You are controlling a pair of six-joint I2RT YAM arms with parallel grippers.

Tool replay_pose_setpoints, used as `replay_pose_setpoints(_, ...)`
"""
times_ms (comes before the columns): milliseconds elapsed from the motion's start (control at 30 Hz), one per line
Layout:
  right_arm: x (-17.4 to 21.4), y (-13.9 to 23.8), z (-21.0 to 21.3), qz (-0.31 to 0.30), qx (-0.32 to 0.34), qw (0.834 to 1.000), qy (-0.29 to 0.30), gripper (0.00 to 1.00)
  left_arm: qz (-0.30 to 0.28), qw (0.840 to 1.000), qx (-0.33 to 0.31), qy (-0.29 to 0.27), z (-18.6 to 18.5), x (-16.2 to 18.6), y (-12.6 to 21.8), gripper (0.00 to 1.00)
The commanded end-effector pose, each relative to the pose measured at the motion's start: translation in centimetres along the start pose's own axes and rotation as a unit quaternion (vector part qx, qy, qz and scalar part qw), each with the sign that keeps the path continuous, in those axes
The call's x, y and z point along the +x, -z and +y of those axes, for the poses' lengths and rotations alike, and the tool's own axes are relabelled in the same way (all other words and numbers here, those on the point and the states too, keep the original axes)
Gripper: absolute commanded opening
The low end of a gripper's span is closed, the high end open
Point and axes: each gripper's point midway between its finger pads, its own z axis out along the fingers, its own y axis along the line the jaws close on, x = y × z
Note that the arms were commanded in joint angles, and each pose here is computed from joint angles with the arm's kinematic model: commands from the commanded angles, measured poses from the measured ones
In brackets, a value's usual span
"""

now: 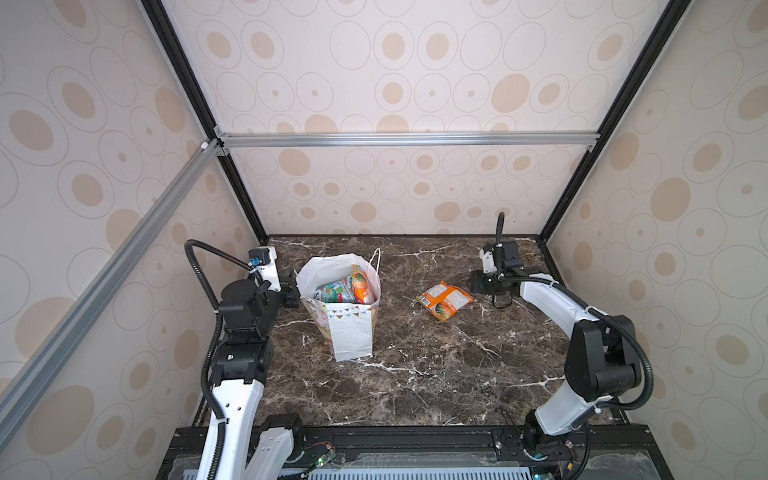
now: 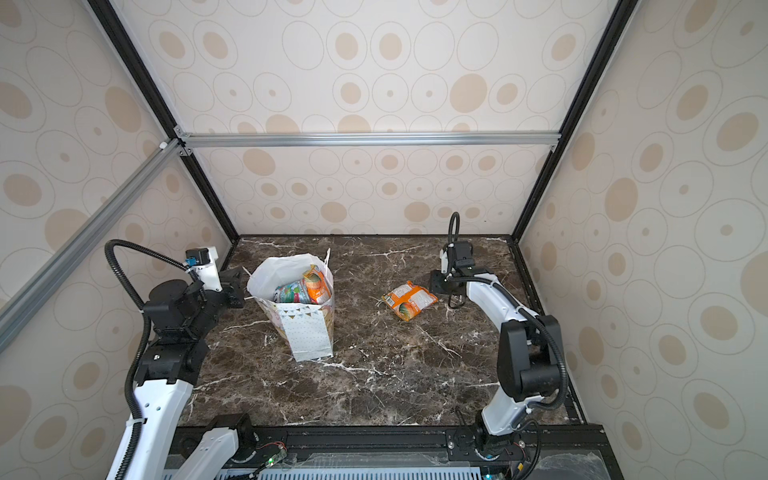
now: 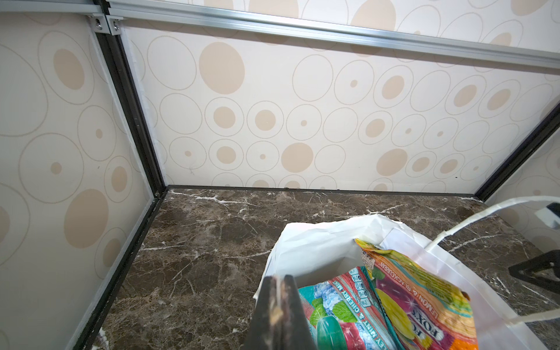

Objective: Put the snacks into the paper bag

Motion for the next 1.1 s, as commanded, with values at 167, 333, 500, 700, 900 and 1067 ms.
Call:
replay_pose_setpoints(167, 2.1, -3.3, -0.7, 0.025, -0.012, 1.000, 0.012, 0.59, -0.025, 1.000, 0.007, -0.012, -0.3, -1.6, 0.4, 0.00)
replay_pose_setpoints(333, 2.4, -4.6, -1.9, 0.035, 0.004, 0.999, 0.010, 0.58, -0.021, 1.000, 0.007, -0.012, -0.3, -1.4, 0.2, 0.00)
replay_pose_setpoints(500, 2.3, -5.7, -1.8, 0.043, -0.008, 0.999, 0.004, 0.50, -0.024, 1.000, 0.005, -0.012, -0.3, -1.5, 0.4, 0.00)
replay_pose_setpoints(700, 1.8, -6.1, -2.2, 0.042, -0.009, 0.999, -0.010, 0.46, -0.024, 1.000, 0.006, -0.013, -0.3, -1.6, 0.4, 0.00)
replay_pose_setpoints(900, 1.8, -7.0, -2.2, 0.065, -0.013, 0.998, -0.014, 0.44, -0.026, 1.000, 0.006, -0.013, -0.3, -1.7, 0.5, 0.00)
replay_pose_setpoints(1067, 1.9, -7.7, -2.0, 0.088, -0.024, 0.996, -0.010, 0.43, -0.026, 1.000, 0.004, -0.014, -0.3, -1.7, 0.5, 0.00)
